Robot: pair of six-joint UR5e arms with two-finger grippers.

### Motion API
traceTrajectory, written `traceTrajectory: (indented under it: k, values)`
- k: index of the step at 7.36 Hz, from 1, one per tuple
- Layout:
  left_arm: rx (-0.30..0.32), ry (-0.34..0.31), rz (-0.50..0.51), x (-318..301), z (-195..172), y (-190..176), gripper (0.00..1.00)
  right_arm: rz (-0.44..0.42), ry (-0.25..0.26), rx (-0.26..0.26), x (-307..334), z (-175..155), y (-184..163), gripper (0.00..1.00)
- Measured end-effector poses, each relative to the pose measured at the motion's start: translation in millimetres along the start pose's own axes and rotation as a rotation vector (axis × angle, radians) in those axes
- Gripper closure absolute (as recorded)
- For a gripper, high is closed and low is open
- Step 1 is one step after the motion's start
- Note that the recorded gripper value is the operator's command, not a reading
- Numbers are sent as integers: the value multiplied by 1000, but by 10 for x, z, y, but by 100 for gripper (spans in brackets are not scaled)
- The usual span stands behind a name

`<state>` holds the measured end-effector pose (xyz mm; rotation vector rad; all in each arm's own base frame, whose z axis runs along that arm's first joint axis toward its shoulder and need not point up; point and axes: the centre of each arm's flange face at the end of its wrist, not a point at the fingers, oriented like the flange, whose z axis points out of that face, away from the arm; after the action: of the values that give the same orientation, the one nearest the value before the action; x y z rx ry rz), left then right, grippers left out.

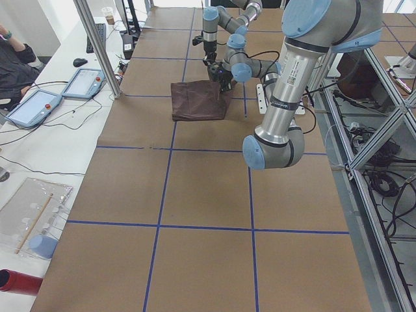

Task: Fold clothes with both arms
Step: 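Lift the near edge with both grippers and fold it toward the far edge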

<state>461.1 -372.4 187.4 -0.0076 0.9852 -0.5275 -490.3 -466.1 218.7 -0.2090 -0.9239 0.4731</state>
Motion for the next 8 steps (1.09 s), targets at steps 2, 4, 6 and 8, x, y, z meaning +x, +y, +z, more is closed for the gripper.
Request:
traceTrajectory:
  k: [2,4,6,8]
  values:
    - [101,12,-32,265,690,-985,1,18,14,31,-566,523,-765,1]
    - [180,-3,5,203,1289,-1906,0,-19,2,67,-583,706,-1329,0]
    - [219,4,58,164,1411,-2383,0,-80,13,77,-621,697,-1598,0]
    - [197,30,84,192,1306,-2474,0,-113,-25,55,-766,464,-1570,0]
